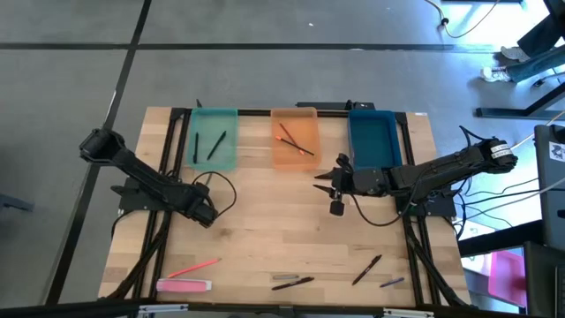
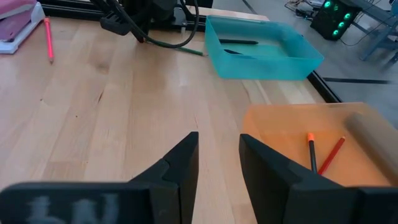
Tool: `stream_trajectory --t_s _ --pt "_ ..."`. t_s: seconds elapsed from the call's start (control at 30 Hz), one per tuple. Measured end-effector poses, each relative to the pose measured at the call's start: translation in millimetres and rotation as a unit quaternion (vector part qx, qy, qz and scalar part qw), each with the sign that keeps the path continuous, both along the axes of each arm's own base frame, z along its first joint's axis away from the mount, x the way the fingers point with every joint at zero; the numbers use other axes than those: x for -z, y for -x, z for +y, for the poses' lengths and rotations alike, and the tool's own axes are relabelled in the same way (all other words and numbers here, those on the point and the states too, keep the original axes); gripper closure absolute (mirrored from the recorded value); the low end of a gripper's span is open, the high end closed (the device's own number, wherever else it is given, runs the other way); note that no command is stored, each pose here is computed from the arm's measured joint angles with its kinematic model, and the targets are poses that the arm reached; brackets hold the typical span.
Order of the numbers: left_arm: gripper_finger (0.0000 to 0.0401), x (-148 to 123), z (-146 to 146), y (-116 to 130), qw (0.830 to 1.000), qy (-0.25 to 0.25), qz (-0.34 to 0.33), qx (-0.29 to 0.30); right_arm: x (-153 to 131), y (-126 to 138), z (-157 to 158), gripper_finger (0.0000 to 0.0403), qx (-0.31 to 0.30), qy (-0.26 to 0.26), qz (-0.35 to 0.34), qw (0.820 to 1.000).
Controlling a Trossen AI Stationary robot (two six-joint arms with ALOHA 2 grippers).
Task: Sort crayons/erasers/pens/pencils in bins
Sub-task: Put the green pencil into the orange bin
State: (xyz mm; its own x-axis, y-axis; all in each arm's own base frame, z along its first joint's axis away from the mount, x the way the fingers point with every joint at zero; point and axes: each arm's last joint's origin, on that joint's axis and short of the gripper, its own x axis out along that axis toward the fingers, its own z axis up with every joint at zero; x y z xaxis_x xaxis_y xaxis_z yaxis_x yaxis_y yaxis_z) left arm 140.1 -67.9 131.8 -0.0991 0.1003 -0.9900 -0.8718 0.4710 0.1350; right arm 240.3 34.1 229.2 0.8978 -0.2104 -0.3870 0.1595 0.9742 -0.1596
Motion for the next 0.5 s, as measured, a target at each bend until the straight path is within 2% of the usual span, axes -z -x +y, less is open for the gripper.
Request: stream_trajectory --t_s 0.23,0.5 --pt "0.0391 0.1 0.1 0.2 1.000 -0.001 0.001 0.000 0.0 0.0 0.0 0.0282 0.000 0.000 0.000 1.000" --pt "0.0396 0.4 -0.3 -0.9 1.000 0.003 -0.004 0.023 0.0 0.0 0.1 0.0282 0.000 0.000 0.000 1.000"
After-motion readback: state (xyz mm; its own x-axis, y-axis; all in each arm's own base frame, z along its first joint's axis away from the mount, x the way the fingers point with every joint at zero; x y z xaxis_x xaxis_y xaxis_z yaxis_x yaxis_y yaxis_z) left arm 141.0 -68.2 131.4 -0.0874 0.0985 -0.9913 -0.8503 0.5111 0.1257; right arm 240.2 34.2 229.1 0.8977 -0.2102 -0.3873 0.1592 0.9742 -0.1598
